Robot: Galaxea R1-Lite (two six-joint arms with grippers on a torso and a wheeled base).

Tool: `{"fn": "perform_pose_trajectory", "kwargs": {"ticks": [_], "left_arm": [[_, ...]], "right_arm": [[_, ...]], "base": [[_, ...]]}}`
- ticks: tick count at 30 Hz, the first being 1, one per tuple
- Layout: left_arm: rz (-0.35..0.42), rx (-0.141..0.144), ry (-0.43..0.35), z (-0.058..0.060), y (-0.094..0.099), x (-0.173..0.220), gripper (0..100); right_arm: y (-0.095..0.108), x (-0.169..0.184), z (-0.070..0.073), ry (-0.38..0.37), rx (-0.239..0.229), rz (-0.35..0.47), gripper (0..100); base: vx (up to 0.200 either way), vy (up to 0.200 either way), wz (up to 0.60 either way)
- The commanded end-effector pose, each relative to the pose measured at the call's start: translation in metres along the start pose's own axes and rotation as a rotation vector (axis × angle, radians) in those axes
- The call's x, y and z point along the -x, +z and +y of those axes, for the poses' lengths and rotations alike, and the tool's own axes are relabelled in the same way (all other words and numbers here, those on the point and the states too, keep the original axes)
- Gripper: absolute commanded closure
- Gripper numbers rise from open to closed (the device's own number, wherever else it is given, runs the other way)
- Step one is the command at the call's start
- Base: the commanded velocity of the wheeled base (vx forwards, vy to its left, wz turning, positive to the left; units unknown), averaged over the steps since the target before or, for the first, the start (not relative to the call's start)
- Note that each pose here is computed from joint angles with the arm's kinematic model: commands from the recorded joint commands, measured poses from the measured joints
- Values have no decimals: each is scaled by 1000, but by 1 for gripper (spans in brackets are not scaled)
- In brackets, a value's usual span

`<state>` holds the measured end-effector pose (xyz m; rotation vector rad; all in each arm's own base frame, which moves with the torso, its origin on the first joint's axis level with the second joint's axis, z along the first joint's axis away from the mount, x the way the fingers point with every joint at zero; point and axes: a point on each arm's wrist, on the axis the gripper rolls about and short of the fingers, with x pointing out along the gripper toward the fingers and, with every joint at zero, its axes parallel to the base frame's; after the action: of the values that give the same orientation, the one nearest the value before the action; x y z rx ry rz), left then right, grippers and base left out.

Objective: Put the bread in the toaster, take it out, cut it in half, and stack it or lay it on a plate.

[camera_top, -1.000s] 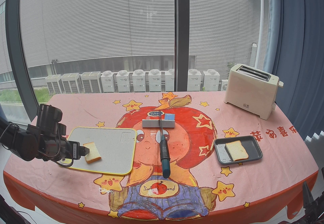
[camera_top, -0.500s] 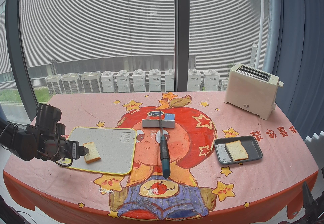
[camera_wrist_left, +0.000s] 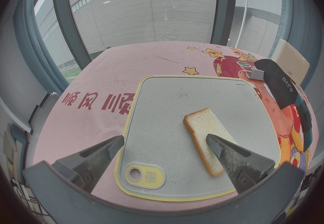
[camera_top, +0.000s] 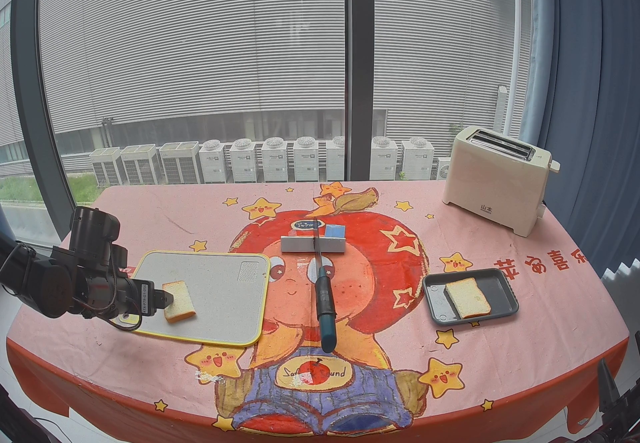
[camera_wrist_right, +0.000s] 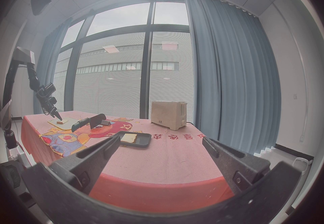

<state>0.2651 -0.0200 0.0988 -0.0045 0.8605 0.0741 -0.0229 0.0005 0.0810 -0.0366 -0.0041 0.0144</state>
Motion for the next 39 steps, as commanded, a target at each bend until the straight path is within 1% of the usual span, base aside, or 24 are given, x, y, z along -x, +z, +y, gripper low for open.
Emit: {"fn": "perform_pose_trajectory", "kwargs": {"ticks": [1,18,19,31,39], "left_arm": [[0,1,2,0,0,-1,0],[3,1,2,0,0,-1,0],[3,1,2,0,0,-1,100],[20,-1,3,0,-2,-5,100],[11,-2,3,0,-1,-4,100]], "right_arm": [[-5,0,0,1,0,1,0],[-5,0,0,1,0,1,0],[-5,0,0,1,0,1,0],[-5,0,0,1,0,1,0],[-5,0,0,1,0,1,0]], "base": [[0,0,0],[0,0,0],[0,0,0],[0,0,0],[0,0,0]]}}
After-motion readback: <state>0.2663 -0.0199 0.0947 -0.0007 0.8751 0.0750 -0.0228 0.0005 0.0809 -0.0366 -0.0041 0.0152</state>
